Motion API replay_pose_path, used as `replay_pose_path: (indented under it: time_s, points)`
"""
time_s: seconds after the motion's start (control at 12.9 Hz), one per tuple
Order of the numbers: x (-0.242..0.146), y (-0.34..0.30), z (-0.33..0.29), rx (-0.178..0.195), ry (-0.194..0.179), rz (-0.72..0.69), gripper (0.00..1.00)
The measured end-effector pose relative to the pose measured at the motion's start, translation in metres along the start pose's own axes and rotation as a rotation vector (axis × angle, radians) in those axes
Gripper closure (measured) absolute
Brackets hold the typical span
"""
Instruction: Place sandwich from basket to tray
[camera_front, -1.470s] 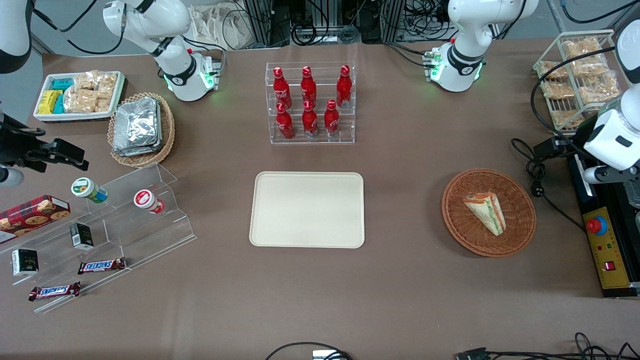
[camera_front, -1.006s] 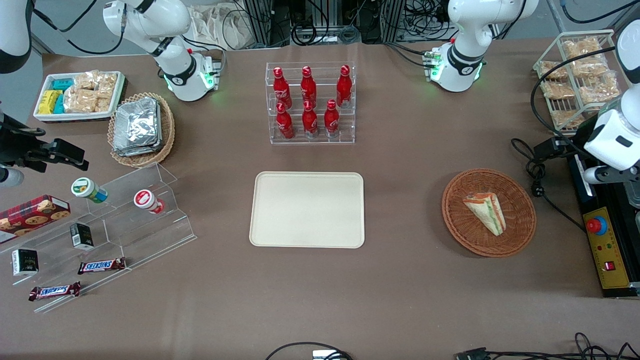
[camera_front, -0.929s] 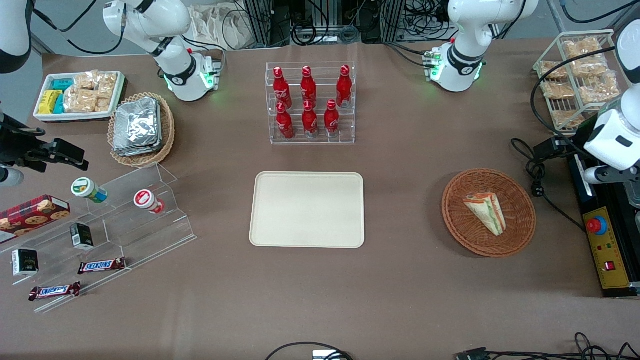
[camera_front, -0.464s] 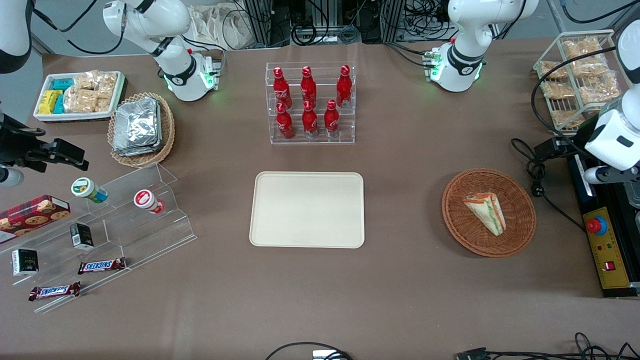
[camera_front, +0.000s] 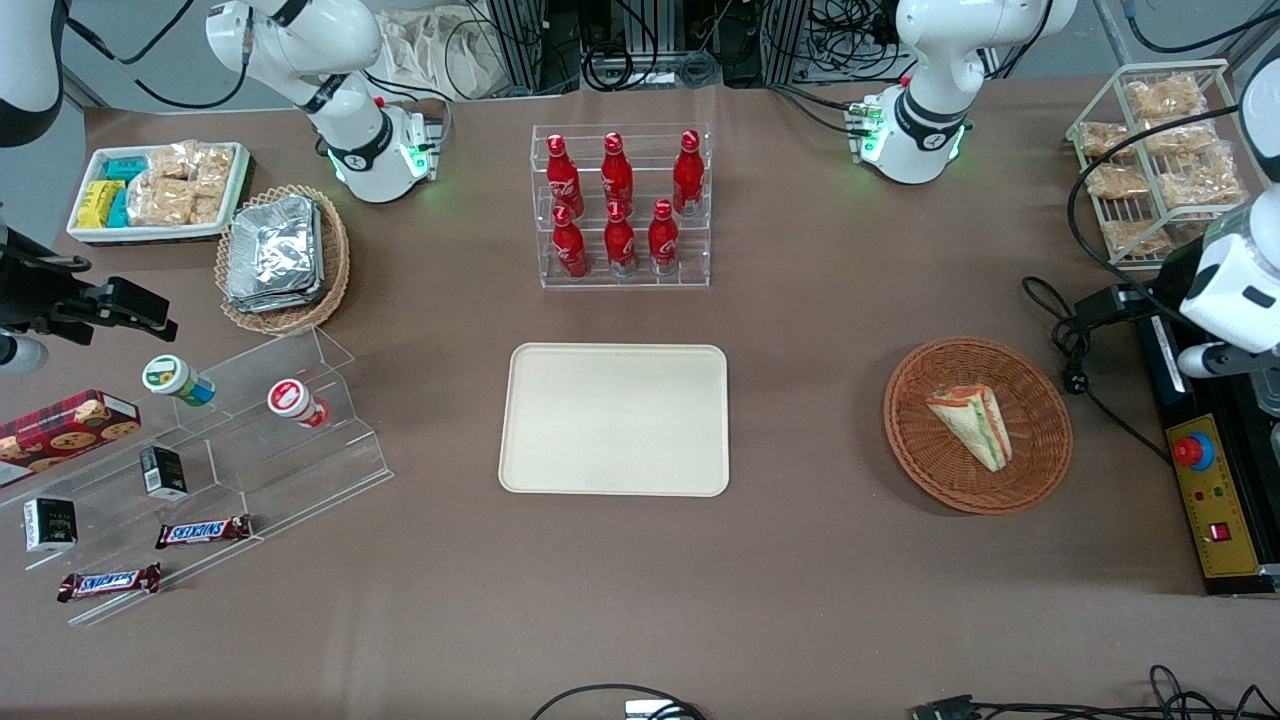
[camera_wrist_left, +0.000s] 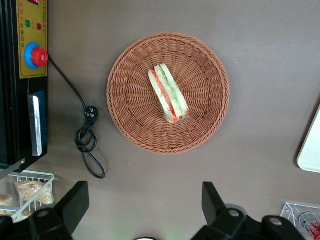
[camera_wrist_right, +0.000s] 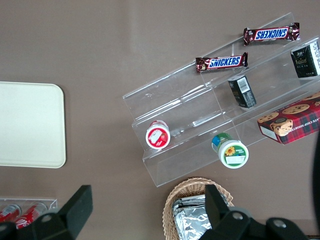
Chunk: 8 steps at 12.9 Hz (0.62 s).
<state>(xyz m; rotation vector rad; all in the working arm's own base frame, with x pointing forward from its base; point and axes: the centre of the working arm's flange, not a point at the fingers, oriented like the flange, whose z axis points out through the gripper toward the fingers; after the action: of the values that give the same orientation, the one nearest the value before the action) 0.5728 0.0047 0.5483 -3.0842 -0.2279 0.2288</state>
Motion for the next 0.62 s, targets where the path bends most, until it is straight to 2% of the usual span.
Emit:
replay_pose_path:
  time_s: [0.23,0.46,0.62]
  points:
    - [0.018,0.005,0.032,-0.011,-0.047,-0.096,0.00]
    - [0.043,0.011,0.079,-0.004,-0.097,-0.206,0.01]
    - [0.060,0.014,0.113,-0.001,-0.120,-0.232,0.02]
